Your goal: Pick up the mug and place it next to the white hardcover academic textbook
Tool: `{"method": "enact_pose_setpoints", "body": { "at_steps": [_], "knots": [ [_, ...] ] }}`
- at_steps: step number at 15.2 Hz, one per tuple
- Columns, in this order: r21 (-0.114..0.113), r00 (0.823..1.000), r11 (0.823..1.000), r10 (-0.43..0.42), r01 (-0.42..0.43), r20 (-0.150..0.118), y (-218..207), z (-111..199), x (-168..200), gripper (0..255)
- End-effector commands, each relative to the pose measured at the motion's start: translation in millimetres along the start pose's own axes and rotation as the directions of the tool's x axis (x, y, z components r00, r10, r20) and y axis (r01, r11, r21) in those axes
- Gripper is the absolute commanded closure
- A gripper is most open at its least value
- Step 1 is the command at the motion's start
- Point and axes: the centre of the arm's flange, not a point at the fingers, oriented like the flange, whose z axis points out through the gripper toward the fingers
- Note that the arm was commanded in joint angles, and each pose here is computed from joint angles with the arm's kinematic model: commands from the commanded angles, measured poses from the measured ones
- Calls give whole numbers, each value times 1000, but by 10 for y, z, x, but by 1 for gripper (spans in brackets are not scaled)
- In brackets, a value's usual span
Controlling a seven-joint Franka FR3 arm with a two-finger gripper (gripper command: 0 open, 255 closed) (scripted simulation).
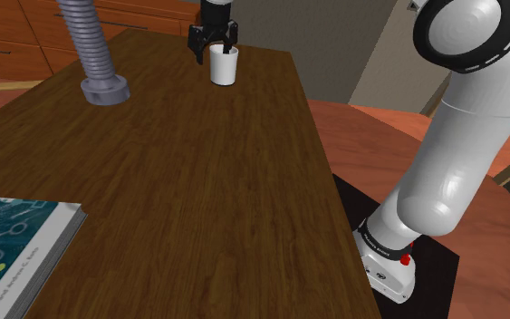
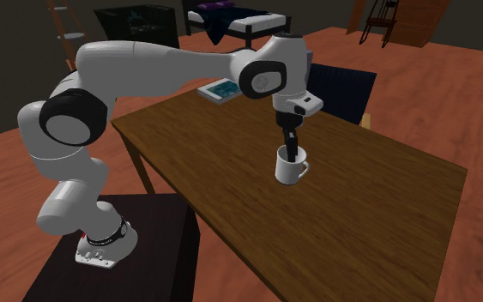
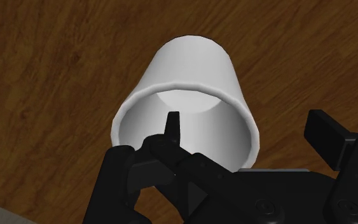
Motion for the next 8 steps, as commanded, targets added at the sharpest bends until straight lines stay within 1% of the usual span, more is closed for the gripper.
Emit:
{"method": "enact_pose_setpoints", "body": {
  "at_steps": [1, 6, 7, 8],
  "knots": [
    [0, 1000, 1000, 0, 0, -1, 2, 10, -2, 0],
    [0, 1000, 1000, 0, 0, -1, 2, 9, -2, 0],
    [0, 1000, 1000, 0, 0, -1, 2, 9, -2, 255],
    [0, 1000, 1000, 0, 0, -1, 2, 9, -2, 255]
  ]
}}
